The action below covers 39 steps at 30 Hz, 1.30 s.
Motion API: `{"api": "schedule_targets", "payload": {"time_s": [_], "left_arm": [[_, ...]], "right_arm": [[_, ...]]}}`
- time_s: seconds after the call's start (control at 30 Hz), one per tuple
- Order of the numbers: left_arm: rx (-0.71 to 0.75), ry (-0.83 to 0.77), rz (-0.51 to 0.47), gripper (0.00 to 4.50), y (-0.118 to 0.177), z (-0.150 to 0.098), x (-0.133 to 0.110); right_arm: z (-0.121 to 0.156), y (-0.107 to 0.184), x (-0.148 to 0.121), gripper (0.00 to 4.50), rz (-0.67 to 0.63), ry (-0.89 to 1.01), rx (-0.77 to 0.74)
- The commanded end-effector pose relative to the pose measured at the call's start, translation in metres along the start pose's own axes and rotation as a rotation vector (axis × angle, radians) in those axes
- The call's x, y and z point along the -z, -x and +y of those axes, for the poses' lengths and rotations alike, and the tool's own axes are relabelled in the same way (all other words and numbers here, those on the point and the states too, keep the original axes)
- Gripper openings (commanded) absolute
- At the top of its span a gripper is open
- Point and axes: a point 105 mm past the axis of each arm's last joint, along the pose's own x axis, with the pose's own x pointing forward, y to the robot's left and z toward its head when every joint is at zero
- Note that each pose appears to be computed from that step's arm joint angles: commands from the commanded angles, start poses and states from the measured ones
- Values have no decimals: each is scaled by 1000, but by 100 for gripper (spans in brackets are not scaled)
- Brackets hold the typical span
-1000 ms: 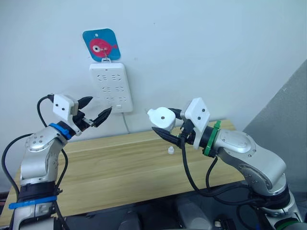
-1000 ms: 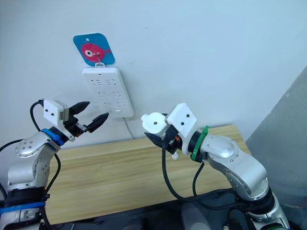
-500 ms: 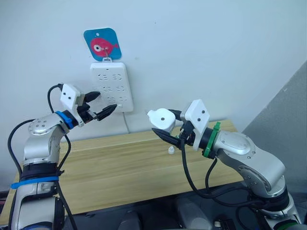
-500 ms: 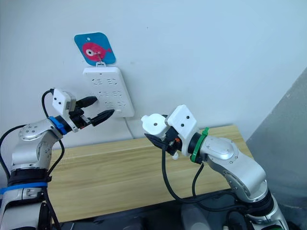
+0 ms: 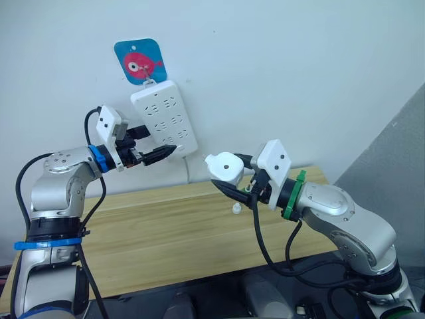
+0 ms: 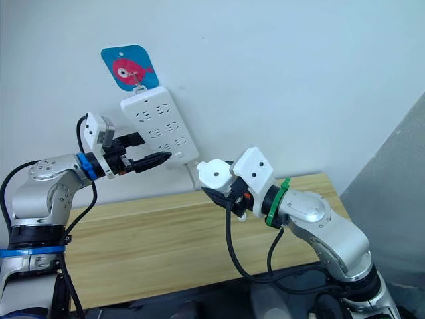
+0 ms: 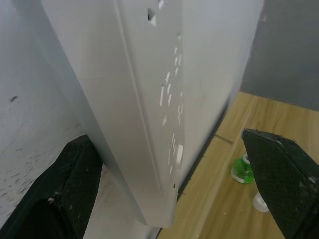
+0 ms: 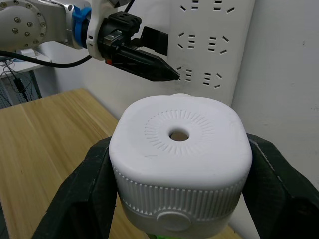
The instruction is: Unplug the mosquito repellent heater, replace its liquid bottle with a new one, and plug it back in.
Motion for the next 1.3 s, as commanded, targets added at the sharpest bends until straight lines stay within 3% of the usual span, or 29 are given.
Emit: {"api": "schedule_targets", "payload": {"time_s": [0.03, 0.33, 0.4, 0.77, 1.3], "left_arm": [[22, -38, -54, 450, -2, -3, -23], [-25, -40, -71, 174, -9, 1, -21], [-24, -36, -75, 134, -11, 0, -20], [-26, -16, -55, 134, -8, -1, -14], [-11, 8, -47, 134, -7, -4, -8]], "right_arm": [[3, 3, -16, 299, -72, 31, -5], [0, -20, -24, 299, -106, -87, -5], [-1, -29, -26, 299, -104, -121, -14], [-34, -60, -30, 299, 2, -161, 39], [-37, -88, -31, 299, 3, -120, 76]]}}
